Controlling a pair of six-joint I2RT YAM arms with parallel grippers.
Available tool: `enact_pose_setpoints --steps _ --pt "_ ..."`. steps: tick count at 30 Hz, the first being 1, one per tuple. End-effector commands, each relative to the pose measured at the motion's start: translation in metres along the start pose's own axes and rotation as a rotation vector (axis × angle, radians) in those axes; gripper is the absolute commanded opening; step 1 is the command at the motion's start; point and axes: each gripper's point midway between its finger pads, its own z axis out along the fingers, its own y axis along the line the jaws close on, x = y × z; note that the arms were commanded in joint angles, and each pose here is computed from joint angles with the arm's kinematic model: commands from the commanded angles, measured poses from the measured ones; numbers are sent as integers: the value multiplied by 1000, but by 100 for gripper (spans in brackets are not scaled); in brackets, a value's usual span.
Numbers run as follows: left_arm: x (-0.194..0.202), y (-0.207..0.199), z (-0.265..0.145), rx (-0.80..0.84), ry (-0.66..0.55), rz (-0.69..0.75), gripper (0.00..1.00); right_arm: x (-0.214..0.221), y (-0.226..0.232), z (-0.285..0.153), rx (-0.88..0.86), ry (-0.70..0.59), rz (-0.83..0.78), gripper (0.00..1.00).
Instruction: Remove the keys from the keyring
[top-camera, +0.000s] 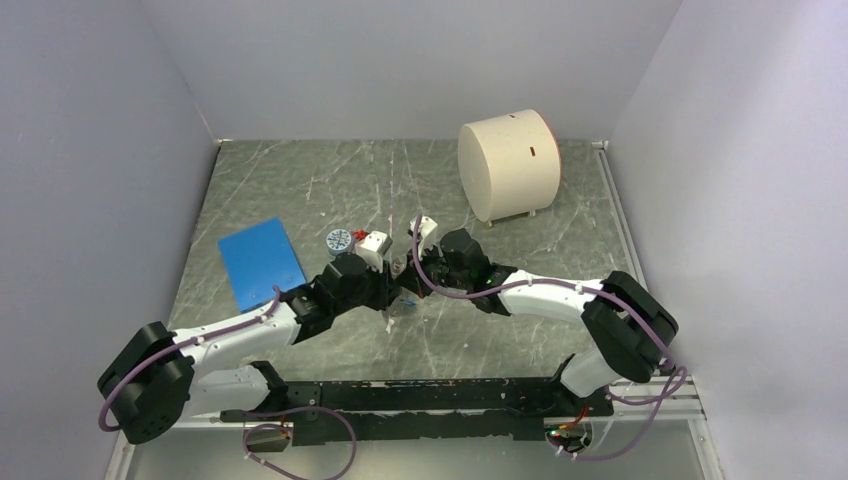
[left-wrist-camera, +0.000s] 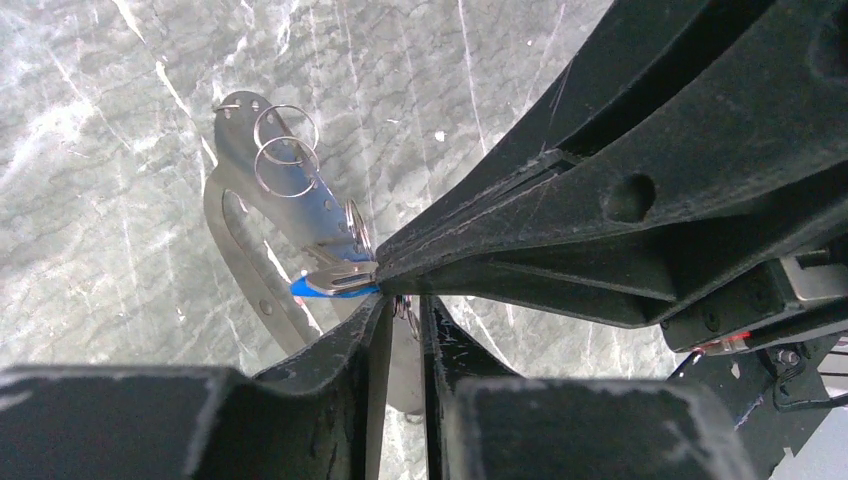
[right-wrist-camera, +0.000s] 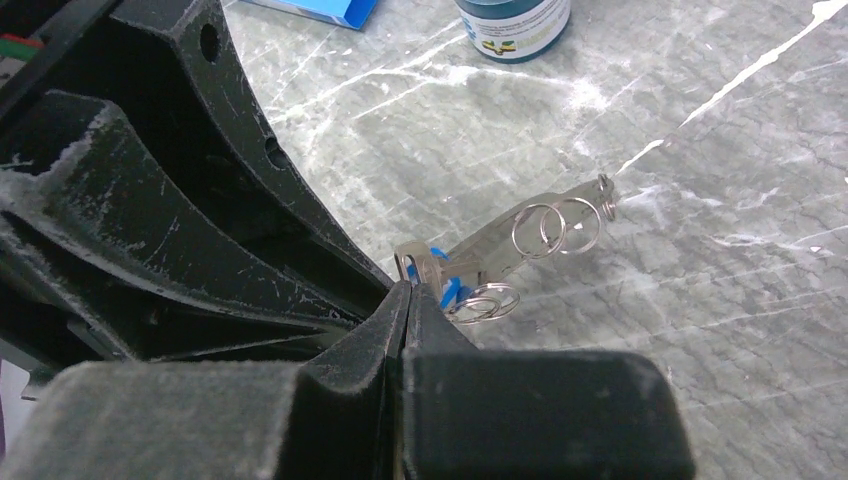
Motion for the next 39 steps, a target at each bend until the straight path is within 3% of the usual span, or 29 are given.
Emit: enact_pose_setpoints --steps 1,6,21,39 --pt "-13 -4 4 29 -62 33 18 -32 15 1 -55 -85 -13 0" --pt "-9 -4 1 47 -66 59 3 -32 12 1 -35 -81 5 0" --pt "-5 -11 -7 128 -91 180 3 -26 -11 2 39 -49 108 0" --pt "-7 -25 -23 241 -161 271 3 -18 -18 7 -12 -31 170 0"
